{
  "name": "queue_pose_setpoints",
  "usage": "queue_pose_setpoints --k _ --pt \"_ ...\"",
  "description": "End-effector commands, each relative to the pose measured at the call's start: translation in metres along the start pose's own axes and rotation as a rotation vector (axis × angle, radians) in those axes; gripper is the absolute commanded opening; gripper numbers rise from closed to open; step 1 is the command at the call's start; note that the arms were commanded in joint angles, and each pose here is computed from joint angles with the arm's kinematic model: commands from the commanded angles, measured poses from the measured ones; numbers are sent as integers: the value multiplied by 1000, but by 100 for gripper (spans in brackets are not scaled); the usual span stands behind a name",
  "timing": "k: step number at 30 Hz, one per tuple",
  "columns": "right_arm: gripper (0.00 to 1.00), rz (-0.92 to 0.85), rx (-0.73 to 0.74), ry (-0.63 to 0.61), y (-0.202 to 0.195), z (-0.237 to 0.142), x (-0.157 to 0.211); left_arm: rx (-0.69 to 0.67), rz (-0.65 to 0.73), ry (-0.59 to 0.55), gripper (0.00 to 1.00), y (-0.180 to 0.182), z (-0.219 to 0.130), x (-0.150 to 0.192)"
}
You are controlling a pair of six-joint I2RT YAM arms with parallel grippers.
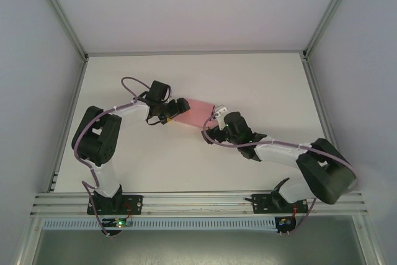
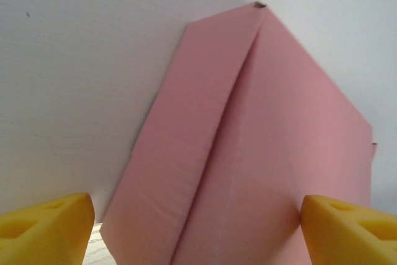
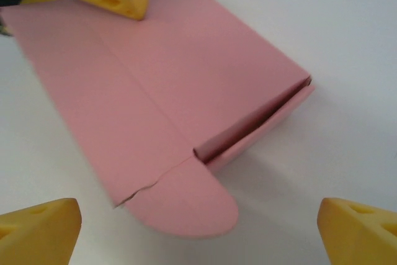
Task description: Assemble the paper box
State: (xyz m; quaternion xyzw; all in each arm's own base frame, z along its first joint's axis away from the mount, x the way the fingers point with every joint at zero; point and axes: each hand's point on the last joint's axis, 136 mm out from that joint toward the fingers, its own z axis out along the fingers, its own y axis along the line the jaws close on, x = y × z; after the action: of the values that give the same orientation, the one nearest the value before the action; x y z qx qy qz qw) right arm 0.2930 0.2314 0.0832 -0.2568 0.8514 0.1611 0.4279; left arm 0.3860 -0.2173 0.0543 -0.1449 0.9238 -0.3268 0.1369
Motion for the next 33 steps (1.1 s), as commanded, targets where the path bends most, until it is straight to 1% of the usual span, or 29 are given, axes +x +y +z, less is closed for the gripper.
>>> queue_pose_setpoints --k 1,2,6,8,10,13,15,20,22,23,24,26,27,30,31,33 --pt "98 20 -73 60 7 -17 18 -56 8 32 86 20 8 10" --pt "98 48 -63 36 3 -21 13 -57 9 40 86 20 8 12" --pt "98 231 -22 -111 -14 -31 -30 -41 12 42 86 20 9 13" --pt "98 314 -2 -135 -23 -26 -45 -40 14 43 86 20 10 14" --pt "98 384 9 -107 -28 -14 -53 -40 14 43 86 21 10 14" --pt "98 503 38 -17 -38 13 -51 -41 18 51 86 22 11 17" --pt "98 551 35 19 -42 32 -50 -41 16 55 86 23 12 18" --pt "98 586 -10 89 -39 63 -42 -31 22 54 86 23 11 20" --pt "95 592 -10 119 -39 69 -34 -36 23 56 86 24 10 21" --pt "92 596 -6 131 -39 71 -29 -37 27 56 86 24 10 21" --pt "87 602 -2 142 -40 73 -24 -40 29 57 86 25 9 22" --pt "74 608 -9 169 -38 77 -15 -43 36 58 86 25 9 22" --pt "69 613 -10 186 -37 80 -10 -43 39 59 86 25 9 23" --pt "45 638 0 221 -41 85 4 -41 47 66 86 23 10 23" --pt "39 645 5 230 -42 86 8 -40 52 66 86 22 9 23" --pt "32 656 15 249 -44 87 16 -42 60 68 85 21 8 23"
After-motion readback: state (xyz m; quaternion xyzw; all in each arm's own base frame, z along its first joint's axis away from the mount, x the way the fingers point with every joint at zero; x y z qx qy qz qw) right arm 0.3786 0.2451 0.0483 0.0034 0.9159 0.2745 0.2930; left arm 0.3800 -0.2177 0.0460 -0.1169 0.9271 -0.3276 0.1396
